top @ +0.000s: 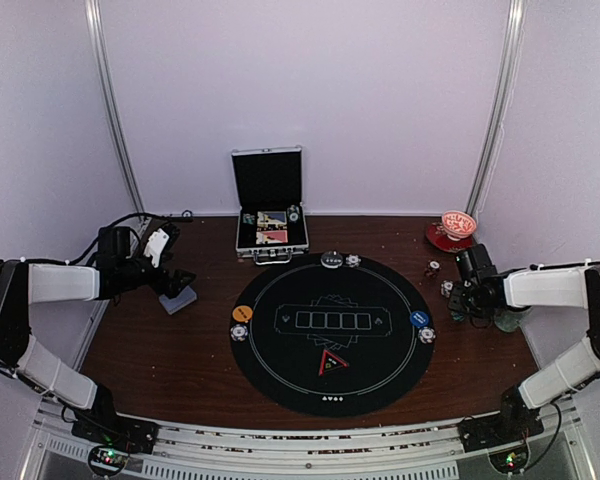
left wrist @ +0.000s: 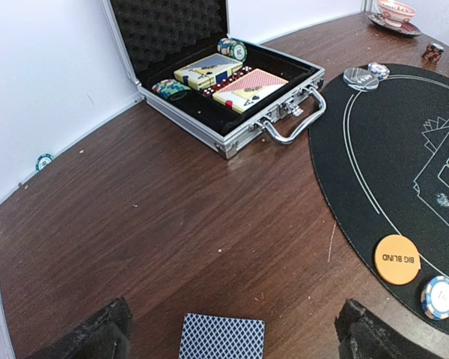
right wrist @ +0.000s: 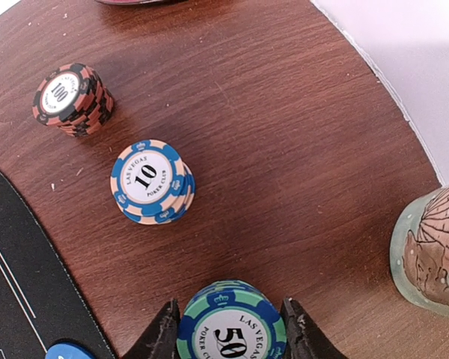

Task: Distribute texas hold em gaming equipment
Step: Pick up the pile of poker chips from the pile of poker chips, then place the poker chips pile in the small blind area, then pick up the pile of poker chips from the pile of poker chips.

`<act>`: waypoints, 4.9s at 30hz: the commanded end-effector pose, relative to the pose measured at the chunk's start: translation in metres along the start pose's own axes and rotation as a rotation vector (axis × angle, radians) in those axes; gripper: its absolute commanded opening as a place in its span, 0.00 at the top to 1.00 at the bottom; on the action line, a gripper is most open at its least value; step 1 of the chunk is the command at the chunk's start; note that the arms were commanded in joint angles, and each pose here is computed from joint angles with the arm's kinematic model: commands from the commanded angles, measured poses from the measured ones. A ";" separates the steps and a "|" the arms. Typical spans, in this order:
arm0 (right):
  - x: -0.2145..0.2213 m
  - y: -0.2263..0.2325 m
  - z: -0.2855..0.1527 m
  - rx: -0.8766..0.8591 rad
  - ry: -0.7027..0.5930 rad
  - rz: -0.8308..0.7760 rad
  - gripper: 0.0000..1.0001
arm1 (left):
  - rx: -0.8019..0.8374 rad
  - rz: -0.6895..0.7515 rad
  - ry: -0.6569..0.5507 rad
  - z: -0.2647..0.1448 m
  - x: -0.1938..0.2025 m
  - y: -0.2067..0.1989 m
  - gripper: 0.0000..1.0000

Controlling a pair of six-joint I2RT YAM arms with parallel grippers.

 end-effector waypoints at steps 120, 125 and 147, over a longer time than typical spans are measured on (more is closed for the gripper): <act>-0.020 -0.006 -0.014 -0.023 0.102 -0.015 0.16 | 0.034 -0.003 -0.032 0.001 -0.006 -0.002 0.02; -0.016 -0.007 -0.006 -0.030 0.124 -0.007 0.21 | 0.033 -0.004 -0.031 0.001 -0.006 -0.002 0.02; -0.003 -0.004 0.017 -0.038 0.183 -0.001 0.52 | 0.034 -0.007 -0.023 0.004 -0.004 -0.001 0.02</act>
Point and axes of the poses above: each gripper's point midway between its finger pads, its own z axis out along the fingers, its own y axis along the line the jaws close on, x = y × z, the point moved 4 cm from there along -z, back along the fingers, and after that the axes turned 13 degrees about -z, right-handed, at the moved point
